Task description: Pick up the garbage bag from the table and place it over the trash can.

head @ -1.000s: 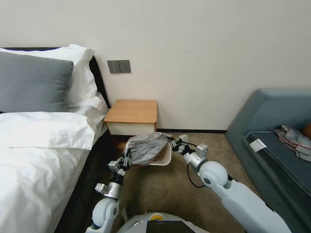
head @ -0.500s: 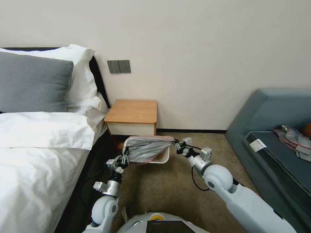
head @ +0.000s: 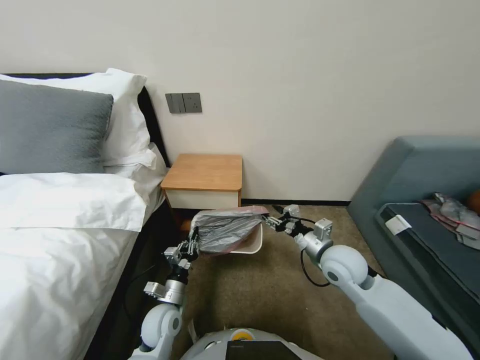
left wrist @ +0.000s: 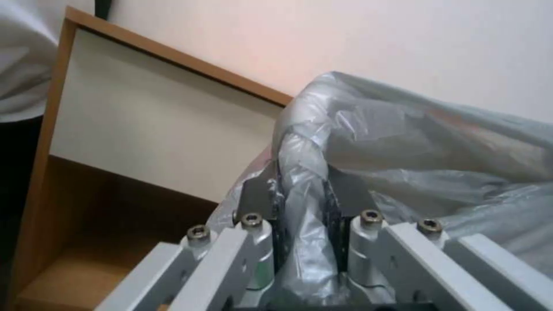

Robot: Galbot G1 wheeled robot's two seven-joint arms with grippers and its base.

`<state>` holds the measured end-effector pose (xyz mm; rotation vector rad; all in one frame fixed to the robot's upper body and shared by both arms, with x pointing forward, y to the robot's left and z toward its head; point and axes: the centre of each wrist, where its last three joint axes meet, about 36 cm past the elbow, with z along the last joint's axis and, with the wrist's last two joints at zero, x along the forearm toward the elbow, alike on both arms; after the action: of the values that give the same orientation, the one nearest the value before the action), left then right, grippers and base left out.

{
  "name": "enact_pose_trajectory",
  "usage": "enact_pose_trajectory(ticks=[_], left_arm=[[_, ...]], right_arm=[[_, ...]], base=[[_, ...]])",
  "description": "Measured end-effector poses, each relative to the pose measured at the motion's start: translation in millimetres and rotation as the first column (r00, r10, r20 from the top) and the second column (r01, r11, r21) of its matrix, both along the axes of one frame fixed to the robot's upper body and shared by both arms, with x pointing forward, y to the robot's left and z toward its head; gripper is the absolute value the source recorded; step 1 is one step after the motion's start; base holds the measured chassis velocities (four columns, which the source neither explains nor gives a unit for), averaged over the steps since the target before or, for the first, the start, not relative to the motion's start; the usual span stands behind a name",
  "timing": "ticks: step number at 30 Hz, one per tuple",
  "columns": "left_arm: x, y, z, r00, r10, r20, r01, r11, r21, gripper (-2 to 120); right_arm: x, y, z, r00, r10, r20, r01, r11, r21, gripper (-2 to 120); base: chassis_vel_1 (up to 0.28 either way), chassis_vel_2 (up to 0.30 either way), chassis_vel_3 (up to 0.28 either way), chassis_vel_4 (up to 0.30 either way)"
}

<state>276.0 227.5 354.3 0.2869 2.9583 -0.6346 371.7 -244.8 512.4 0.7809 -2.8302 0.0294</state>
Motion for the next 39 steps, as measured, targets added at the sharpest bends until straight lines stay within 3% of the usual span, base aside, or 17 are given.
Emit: enact_pose_trajectory(ticks=[9,18,28,39], left_arm=[[0.4,-0.7,-2.0,1.000,-0.024,0.016,0.024,1.000,-0.004,11],[0.3,3.7,-6.8,0.993,-0.069,0.093,0.071,0.997,-0.020,11],[9.4,4.1,3.1,0.992,-0.042,0.116,0.048,0.997,-0.056,11],[16.3,3.9,9.0,0.996,0.011,0.088,-0.002,0.995,-0.100,11]], right_arm=[[14.0,-7.7,-3.4,1.000,-0.026,-0.002,0.026,0.999,-0.023,100],[28.1,-21.8,-11.1,0.998,-0.063,-0.008,0.062,0.996,-0.068,100],[12.6,-30.0,-19.7,0.998,-0.058,0.003,0.058,0.993,-0.105,100],[-17.2,-30.2,14.7,0.995,-0.004,0.100,0.015,0.994,-0.110,100]], base=[[0.000,0.000,0.000,0.000],[0.000,0.000,0.000,0.000],[0.000,0.000,0.000,0.000],[0.000,0.000,0.000,0.000]])
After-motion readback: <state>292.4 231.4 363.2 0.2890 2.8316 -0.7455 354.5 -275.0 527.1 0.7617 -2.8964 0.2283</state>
